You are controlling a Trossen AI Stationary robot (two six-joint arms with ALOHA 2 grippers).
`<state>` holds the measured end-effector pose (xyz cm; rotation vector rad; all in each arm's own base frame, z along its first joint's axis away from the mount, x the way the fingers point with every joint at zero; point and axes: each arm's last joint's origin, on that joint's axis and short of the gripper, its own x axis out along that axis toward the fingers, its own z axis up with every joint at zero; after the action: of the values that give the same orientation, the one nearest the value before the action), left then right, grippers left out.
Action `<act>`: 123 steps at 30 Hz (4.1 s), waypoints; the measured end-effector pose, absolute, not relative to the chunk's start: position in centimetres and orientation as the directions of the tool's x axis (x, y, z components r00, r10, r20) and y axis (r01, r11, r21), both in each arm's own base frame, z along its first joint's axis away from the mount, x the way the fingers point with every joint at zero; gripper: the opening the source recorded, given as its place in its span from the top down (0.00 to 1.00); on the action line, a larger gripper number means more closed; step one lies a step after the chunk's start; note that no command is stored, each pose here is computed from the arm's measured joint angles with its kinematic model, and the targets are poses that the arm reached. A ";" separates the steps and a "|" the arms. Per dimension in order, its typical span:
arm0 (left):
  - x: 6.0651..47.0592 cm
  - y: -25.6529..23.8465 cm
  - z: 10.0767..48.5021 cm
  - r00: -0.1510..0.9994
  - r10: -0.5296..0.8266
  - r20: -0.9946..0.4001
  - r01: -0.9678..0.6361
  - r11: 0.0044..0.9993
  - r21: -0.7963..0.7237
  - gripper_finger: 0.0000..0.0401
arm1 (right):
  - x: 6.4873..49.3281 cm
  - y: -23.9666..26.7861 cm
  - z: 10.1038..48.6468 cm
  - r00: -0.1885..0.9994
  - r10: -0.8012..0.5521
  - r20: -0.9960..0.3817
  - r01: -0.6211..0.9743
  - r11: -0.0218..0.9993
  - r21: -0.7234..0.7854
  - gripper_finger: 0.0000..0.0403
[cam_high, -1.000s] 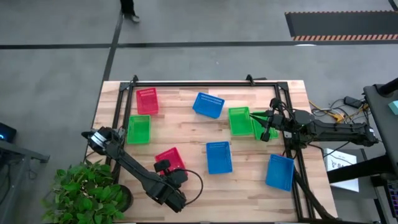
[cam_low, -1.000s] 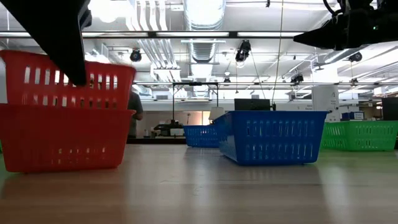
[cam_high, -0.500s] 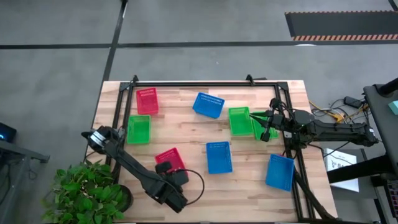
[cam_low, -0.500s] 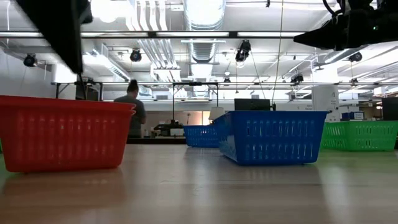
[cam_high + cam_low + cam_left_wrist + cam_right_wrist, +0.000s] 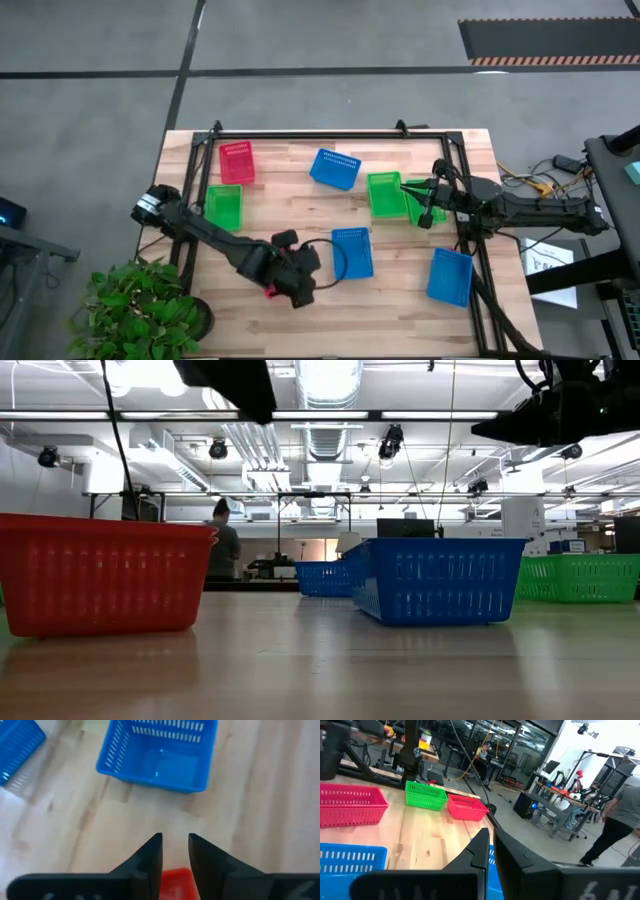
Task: Stack baskets by color
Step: Stack the bottom left blue bin on top of the top blue bin
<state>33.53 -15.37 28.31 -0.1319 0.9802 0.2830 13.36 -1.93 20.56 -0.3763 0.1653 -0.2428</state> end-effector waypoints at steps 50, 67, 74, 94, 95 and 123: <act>26.1 -1.6 30.1 0.940 0.275 -0.202 -0.099 0.786 0.610 0.87 | 23.5 4.2 26.1 0.885 -0.118 -0.450 0.245 0.940 0.237 0.96; 21.7 -1.4 29.4 0.957 0.259 -0.129 -0.162 0.849 0.503 0.87 | 30.9 11.5 28.7 0.449 0.023 -0.893 0.566 0.767 0.304 0.96; 21.4 -1.5 29.0 0.957 0.254 -0.140 -0.152 0.851 0.502 0.87 | 33.7 13.8 27.9 0.380 0.117 -0.918 0.623 0.701 0.347 0.91; 18.7 -1.8 31.0 0.975 0.219 -0.034 -0.177 0.864 0.471 0.87 | 40.5 15.6 26.1 0.210 0.094 -0.973 0.755 0.617 0.222 0.62; 18.4 -1.7 31.2 0.976 0.219 -0.023 -0.183 0.865 0.468 0.87 | 40.9 15.4 25.8 0.202 0.085 -0.976 0.753 0.624 0.210 0.63; 17.5 -1.6 31.3 0.976 0.218 0.008 -0.197 0.866 0.460 0.87 | 44.7 10.9 18.8 0.004 -0.059 -0.998 0.755 0.655 -0.036 0.70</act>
<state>17.53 -1.61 31.32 0.4768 0.0443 0.2175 44.67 10.93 18.81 0.6226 1.4369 -0.7071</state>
